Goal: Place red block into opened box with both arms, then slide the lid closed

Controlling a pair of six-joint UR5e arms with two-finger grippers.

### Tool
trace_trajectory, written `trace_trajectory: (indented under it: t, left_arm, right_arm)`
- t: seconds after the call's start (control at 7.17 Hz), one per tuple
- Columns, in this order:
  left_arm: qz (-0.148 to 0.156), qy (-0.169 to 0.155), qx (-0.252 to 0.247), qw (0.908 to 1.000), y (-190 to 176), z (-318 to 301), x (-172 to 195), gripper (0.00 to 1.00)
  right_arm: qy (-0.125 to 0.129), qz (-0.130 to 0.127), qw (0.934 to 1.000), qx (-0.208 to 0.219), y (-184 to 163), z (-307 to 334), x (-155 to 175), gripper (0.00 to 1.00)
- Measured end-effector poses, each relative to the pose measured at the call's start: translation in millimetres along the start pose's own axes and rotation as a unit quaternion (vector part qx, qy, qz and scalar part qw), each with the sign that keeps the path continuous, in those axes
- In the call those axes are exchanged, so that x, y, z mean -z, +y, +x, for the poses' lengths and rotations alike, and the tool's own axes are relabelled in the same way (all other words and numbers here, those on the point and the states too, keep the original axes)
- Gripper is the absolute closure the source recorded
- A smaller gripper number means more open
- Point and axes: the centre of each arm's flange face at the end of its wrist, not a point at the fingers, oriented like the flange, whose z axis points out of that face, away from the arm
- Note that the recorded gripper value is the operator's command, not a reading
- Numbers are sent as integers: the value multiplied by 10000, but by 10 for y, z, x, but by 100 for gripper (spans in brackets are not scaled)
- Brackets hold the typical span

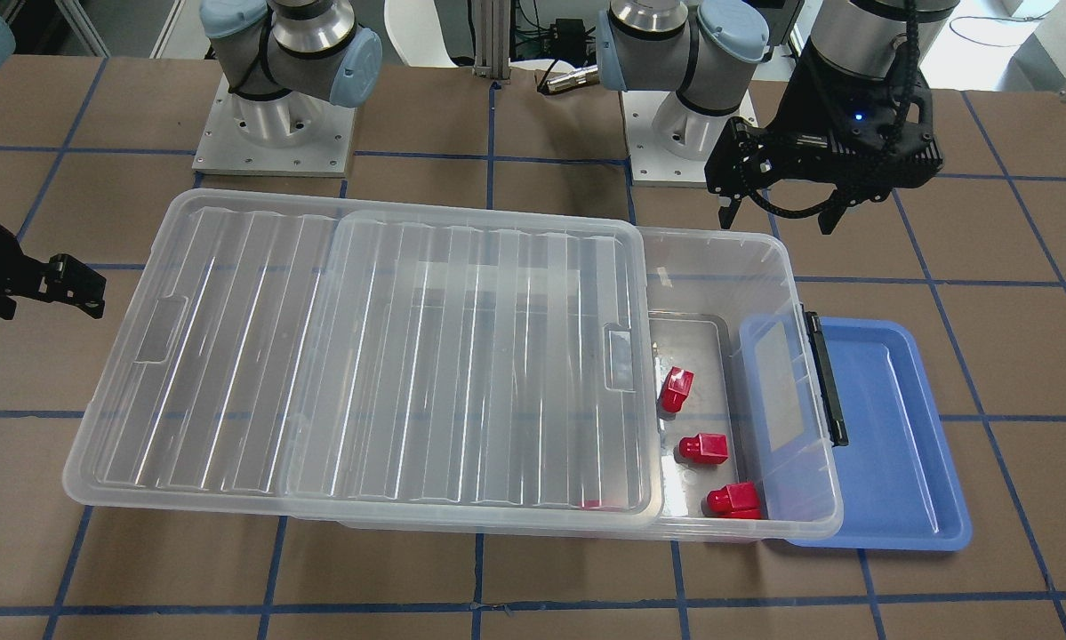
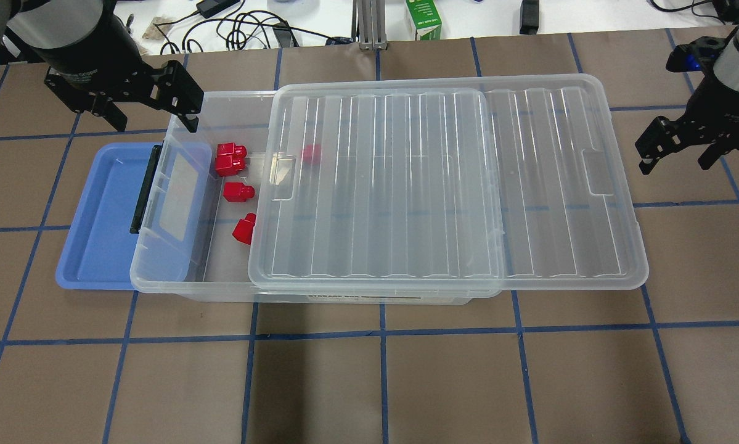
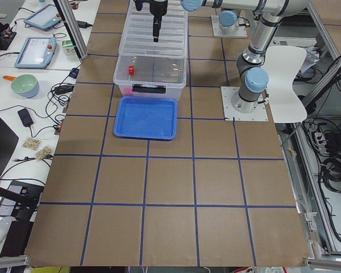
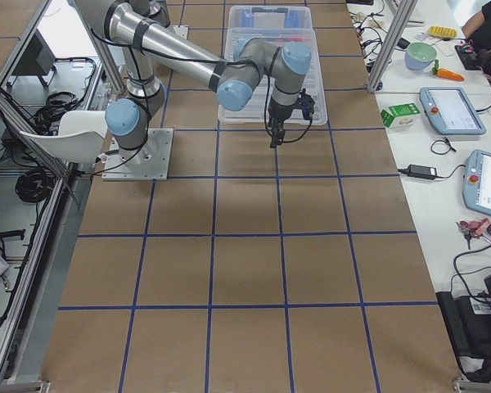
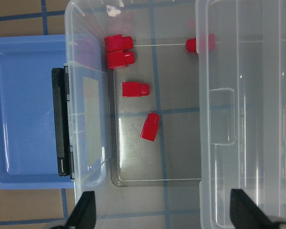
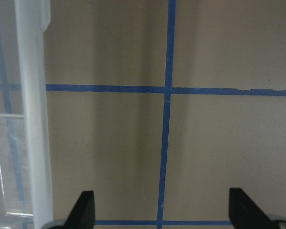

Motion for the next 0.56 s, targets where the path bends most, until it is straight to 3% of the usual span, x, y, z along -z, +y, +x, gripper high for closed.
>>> trace_trajectory:
  t: [0.56]
  left_arm:
    - [-13, -35, 4, 10000, 10, -8, -15, 0]
  right_arm:
    - [-206, -82, 9997, 31, 30, -115, -172, 0]
